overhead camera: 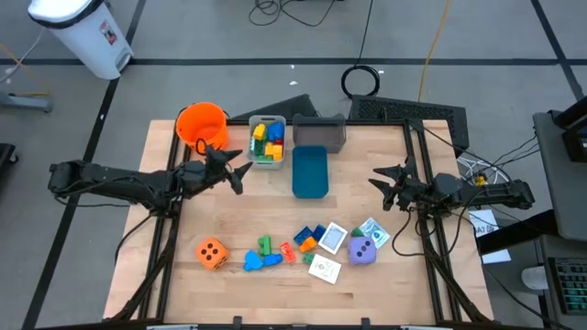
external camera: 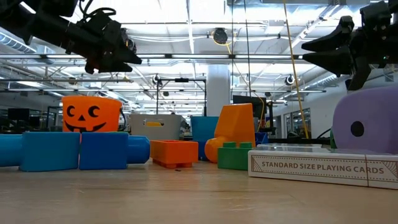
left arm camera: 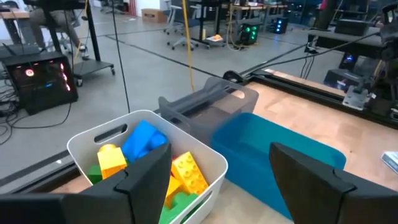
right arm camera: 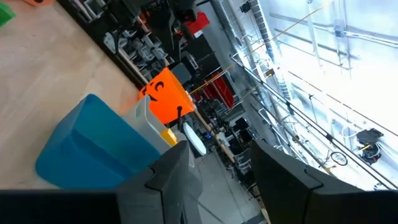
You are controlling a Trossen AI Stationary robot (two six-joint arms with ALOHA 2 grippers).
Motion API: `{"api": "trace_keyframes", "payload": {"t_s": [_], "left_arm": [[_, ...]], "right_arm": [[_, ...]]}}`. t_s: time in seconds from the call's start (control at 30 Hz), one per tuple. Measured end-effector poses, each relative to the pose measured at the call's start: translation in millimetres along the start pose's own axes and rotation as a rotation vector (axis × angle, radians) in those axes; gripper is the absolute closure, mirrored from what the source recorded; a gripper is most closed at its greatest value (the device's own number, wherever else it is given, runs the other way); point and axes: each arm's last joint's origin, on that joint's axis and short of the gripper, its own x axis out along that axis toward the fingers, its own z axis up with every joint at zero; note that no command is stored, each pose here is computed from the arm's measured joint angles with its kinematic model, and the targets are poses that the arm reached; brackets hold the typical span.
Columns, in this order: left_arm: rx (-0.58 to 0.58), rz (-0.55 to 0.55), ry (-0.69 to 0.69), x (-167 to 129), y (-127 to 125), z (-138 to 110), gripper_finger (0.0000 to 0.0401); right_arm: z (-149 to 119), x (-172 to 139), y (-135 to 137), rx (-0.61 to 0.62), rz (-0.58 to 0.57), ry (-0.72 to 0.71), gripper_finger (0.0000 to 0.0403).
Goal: Pick & Place Toys
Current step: Put the blue 1 stud gamepiece into the white bin
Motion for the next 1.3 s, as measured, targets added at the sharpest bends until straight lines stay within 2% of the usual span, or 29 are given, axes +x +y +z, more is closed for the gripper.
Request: {"api": "trace_keyframes", "payload": {"t_s": [0.53,0.7,0.8,1.0,1.3], "left_arm": [[-0.030,-0.009,-0.032,0,-1,3,0.0123],[-0.048,-0.016,-0.029,0,-1,3,0.0123],[-0.066,-0.041,-0.022,0,-2,3,0.0123],[-0.100,-0.110,-0.004,0,-4,2,0.0123],[-0.099,-0.130,0.016,-1,-6,0,0.0123]], "right_arm": [[1,0,-2,-0.003,-0.014,-0.014,0.0234],[3,0,1,-0.127,0.043,-0.092,0.0234],[0,0,6,-0.189,0.095,-0.072,0.0234],[-3,0,7,-0.173,0.091,-0.013,0.0234],[-3,0,8,-0.273,0.101,-0.012,0.0234]]}}
